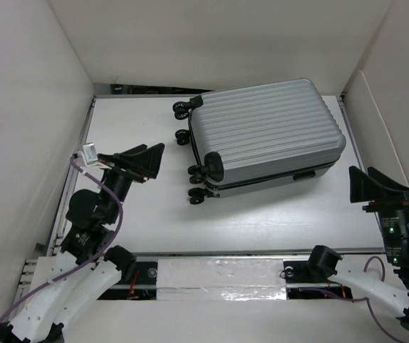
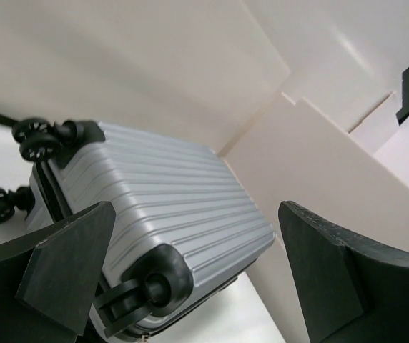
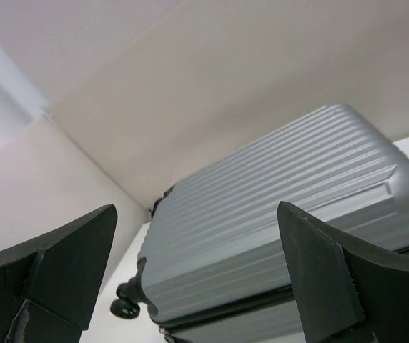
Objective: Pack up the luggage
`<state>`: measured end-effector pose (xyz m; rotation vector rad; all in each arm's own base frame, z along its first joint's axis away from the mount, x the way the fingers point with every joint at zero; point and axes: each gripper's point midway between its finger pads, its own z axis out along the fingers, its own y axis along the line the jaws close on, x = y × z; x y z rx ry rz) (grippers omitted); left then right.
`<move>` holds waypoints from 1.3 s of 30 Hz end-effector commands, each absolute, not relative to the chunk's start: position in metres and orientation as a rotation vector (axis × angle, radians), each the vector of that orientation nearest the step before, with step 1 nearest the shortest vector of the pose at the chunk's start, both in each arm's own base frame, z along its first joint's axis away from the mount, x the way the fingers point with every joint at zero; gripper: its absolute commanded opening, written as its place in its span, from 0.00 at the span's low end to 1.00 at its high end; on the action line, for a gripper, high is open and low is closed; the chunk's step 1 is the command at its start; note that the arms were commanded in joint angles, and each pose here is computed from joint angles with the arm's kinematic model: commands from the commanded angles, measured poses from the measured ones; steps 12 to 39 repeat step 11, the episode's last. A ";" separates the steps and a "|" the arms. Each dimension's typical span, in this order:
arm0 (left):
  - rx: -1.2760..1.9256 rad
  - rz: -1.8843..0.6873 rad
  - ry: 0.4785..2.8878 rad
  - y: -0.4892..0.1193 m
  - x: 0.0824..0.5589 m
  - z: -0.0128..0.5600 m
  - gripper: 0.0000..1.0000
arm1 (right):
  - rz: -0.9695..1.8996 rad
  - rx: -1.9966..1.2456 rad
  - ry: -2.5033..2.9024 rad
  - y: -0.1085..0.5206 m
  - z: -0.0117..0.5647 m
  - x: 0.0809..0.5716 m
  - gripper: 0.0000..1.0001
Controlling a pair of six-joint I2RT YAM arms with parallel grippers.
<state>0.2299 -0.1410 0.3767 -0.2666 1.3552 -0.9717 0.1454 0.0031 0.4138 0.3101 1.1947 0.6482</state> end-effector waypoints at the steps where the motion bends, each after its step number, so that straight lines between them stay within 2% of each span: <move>1: -0.231 -0.919 1.318 -0.126 0.215 0.401 0.99 | 0.594 0.334 1.176 -0.010 0.427 0.145 1.00; 8: -0.215 -0.845 1.251 -0.105 0.201 0.427 0.99 | 0.617 0.344 1.139 -0.019 0.448 0.139 1.00; 39: -0.211 -0.827 1.274 -0.106 0.204 0.426 0.99 | 0.616 0.338 1.134 -0.015 0.450 0.141 1.00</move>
